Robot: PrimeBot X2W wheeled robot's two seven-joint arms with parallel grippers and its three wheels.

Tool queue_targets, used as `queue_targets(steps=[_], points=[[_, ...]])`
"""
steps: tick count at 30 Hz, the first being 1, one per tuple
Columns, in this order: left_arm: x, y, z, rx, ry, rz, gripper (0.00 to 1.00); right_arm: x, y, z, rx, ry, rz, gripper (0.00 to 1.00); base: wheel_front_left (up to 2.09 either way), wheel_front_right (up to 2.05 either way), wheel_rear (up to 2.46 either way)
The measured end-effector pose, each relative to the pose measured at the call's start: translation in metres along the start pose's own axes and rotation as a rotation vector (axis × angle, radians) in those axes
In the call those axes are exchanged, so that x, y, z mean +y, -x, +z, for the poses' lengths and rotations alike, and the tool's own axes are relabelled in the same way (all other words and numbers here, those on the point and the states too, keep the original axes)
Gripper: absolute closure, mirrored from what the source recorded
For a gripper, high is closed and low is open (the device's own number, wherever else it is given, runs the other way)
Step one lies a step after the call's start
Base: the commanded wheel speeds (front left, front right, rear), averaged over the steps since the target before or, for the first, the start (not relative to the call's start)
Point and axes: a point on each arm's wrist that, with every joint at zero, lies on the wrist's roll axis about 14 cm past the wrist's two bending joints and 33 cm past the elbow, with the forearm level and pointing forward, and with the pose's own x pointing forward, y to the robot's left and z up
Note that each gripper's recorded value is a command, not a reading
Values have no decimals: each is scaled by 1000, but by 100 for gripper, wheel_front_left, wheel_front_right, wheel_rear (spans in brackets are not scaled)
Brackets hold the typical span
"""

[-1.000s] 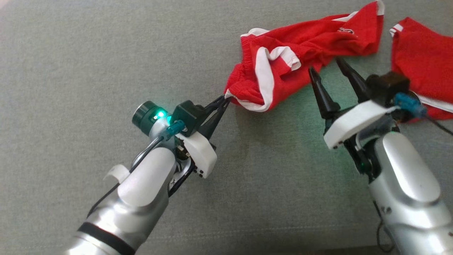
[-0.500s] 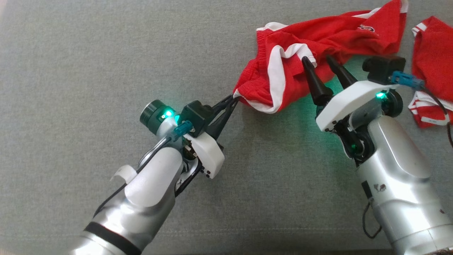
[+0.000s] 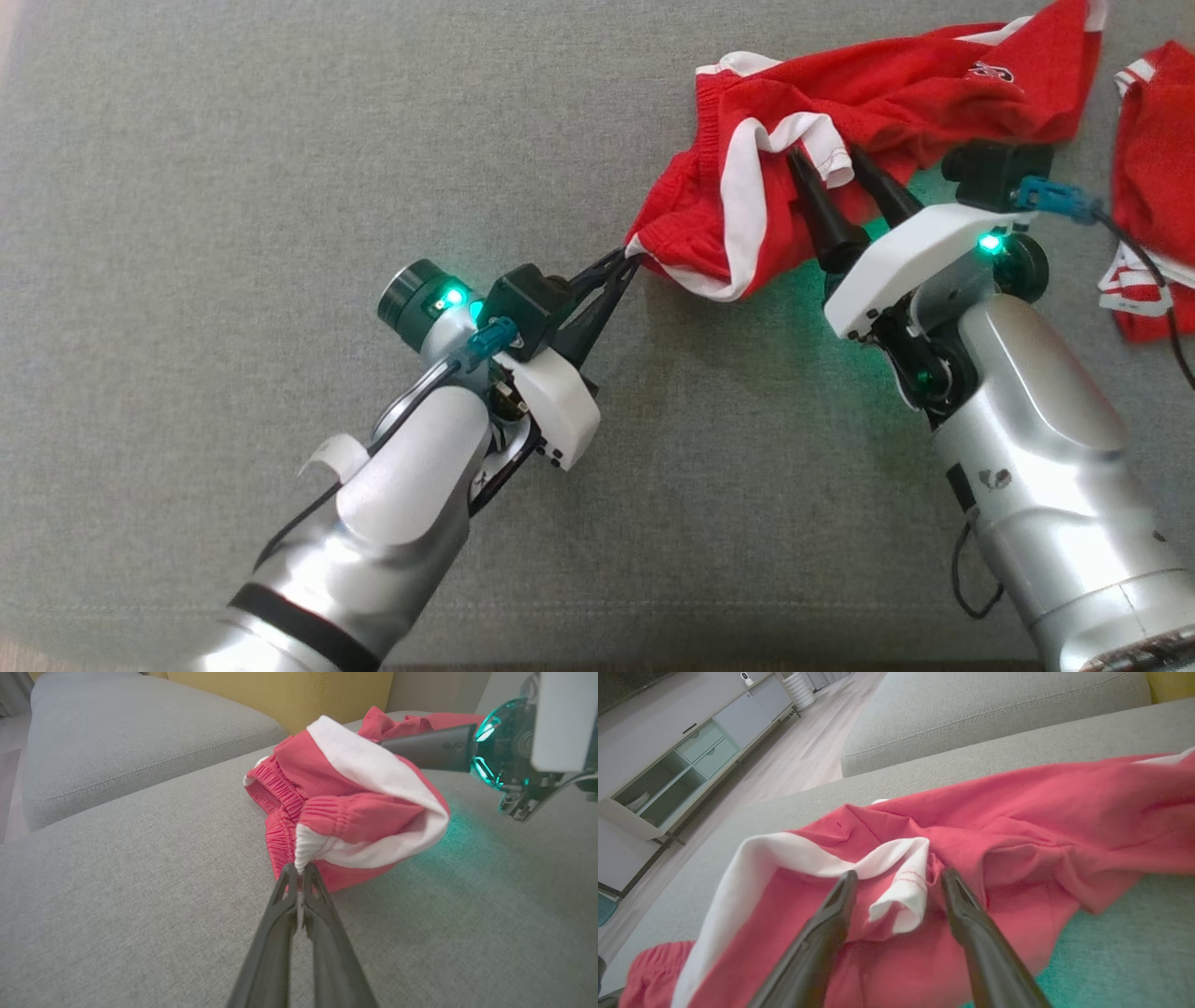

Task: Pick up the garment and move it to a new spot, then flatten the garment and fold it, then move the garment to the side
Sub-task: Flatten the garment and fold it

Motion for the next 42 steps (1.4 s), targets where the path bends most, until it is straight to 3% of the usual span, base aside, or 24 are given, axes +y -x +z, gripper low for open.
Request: queue_targets(steps=[2,3,4,5,6,19,32,42], points=[[0,0,0,-1,-1,0,100,-1,0,-1,2,-6,-3,20,0,0,0],[0,0,0,-1,0,0,100,-1,1,-1,-2,-6,-4,32,0,0,0],[0,0,1,-1,0,1,100,-2,1,-1,-1,-6,-5,51,0,0,0],[0,-1,1,-2,0,0,100,-2,1,-1,-2,-8,-6,60,0,0,0],[0,-1,1,-3,0,0,100,-2,1,0,-5,-9,-7,100,0,0,0],[3,-1,12,-21,-13,11,100,-16,16,22,-70,53,-34,100,0,0,0],[40,17,45,-101,19,150,100,-63,96,79,-136,518,-120,100,0,0,0],[43,41,106,-278,37,230,100,-36,159,133,-293,872,-106,100,0,0,0]])
